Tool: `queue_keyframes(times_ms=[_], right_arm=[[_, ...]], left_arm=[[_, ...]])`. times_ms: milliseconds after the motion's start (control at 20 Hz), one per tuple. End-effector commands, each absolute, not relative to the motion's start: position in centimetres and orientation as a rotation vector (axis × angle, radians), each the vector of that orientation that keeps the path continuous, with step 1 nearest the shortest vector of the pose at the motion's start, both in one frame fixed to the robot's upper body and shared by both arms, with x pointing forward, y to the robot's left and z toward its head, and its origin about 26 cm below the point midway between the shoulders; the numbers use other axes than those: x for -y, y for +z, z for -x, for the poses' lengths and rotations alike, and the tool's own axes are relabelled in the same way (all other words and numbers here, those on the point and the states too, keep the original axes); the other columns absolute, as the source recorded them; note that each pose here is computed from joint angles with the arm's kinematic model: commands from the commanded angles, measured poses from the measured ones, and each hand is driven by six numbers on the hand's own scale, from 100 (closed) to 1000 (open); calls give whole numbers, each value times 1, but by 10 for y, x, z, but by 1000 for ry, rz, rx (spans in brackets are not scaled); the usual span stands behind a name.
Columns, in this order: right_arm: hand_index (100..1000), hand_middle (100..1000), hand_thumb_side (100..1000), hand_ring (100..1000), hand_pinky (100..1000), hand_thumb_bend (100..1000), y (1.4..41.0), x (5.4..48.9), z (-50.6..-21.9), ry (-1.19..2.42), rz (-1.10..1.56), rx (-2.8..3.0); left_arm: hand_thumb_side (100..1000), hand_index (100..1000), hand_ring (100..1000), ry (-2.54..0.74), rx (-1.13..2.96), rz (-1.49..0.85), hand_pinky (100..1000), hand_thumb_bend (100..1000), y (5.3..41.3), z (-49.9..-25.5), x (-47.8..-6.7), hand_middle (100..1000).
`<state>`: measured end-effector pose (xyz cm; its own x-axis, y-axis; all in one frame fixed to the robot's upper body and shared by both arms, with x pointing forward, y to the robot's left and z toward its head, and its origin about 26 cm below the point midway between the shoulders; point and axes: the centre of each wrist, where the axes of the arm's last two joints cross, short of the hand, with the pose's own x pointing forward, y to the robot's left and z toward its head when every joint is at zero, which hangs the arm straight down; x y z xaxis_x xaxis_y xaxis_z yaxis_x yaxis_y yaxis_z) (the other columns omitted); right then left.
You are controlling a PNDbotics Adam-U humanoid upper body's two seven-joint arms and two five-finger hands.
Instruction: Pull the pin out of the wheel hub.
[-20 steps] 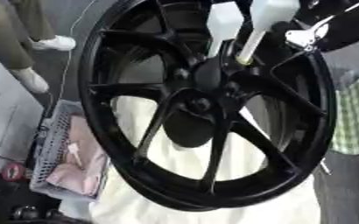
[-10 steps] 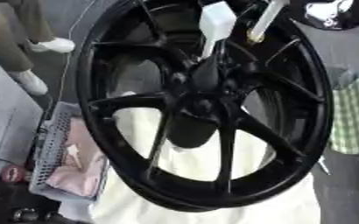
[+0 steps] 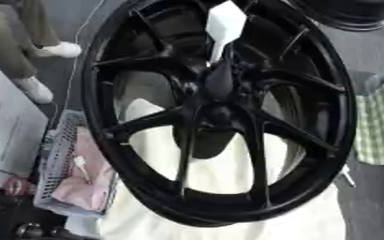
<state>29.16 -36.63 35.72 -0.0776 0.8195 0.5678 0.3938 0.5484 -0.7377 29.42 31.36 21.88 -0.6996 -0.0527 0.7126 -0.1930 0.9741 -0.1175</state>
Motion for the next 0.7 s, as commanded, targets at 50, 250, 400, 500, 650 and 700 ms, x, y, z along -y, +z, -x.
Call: queue_keyframes(times_ms=[50, 250, 400, 500, 650, 700], right_arm=[[237, 208, 100, 100, 100, 100, 369, 415, -290, 293, 1289, 1602], [302, 252, 100, 100, 100, 100, 337, 464, -292, 167, 1466, 1370], [418, 319, 100, 100, 100, 141, 308, 485, -291, 167, 1480, 1178], [501, 354, 100, 100, 100, 131, 296, 492, -290, 182, 1455, 1108], [697, 498, 100, 100, 164, 100, 286, 497, -289, 218, 1396, 1039], [774, 580, 252, 281, 372, 100, 284, 499, -289, 224, 1386, 1016]], left_arm=[[707, 815, 672, 230, 2370, -204, 850, 100, 227, -291, -318, 602], [707, 814, 672, 236, 2369, -212, 850, 100, 226, -290, -319, 601], [706, 814, 672, 242, 2365, -215, 850, 100, 225, -290, -320, 601], [704, 814, 672, 243, 2366, -214, 849, 100, 225, -290, -320, 601], [704, 814, 672, 245, 2369, -212, 849, 100, 225, -290, -319, 601], [704, 814, 672, 246, 2369, -211, 849, 100, 225, -290, -319, 601]])
